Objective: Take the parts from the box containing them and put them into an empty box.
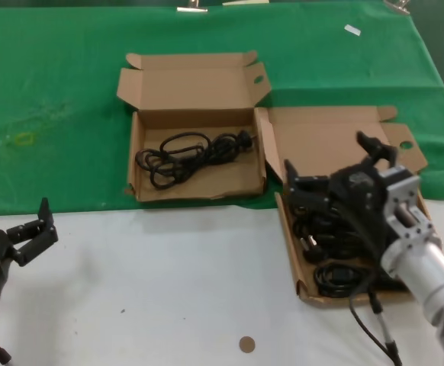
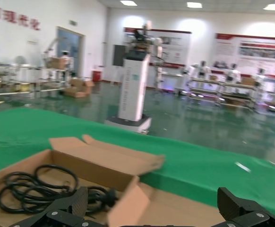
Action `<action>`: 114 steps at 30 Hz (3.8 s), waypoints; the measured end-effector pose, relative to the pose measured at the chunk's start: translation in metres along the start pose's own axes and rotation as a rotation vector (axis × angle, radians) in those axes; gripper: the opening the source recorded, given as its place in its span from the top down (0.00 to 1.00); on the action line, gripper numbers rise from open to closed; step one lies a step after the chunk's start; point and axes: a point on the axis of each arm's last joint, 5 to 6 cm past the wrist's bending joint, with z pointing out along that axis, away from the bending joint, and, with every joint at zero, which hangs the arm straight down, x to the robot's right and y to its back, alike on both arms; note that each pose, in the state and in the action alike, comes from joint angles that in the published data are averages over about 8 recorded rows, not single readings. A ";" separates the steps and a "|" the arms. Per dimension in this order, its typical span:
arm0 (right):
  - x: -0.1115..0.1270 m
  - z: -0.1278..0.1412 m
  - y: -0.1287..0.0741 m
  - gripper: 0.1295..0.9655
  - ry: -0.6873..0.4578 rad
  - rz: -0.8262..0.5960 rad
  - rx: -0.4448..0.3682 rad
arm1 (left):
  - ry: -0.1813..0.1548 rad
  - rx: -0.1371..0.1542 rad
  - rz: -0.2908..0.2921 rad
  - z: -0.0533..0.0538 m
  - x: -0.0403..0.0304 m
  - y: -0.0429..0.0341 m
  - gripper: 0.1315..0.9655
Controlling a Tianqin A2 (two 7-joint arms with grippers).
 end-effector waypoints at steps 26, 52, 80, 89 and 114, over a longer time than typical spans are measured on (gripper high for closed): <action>0.008 -0.030 0.011 0.00 0.113 0.071 -0.029 | 0.000 0.000 0.000 0.000 0.0000 0.0000 0.00; 0.008 -0.030 0.011 0.00 0.113 0.071 -0.029 | 0.000 0.000 0.000 0.000 0.0000 0.0000 0.00; 0.008 -0.030 0.011 0.00 0.113 0.071 -0.029 | 0.000 0.000 0.000 0.000 0.0000 0.0000 0.00; 0.008 -0.030 0.011 0.00 0.113 0.071 -0.029 | 0.000 0.000 0.000 0.000 0.0000 0.0000 0.00; 0.008 -0.030 0.011 0.00 0.113 0.071 -0.029 | 0.000 0.000 0.000 0.000 0.0000 0.0000 0.00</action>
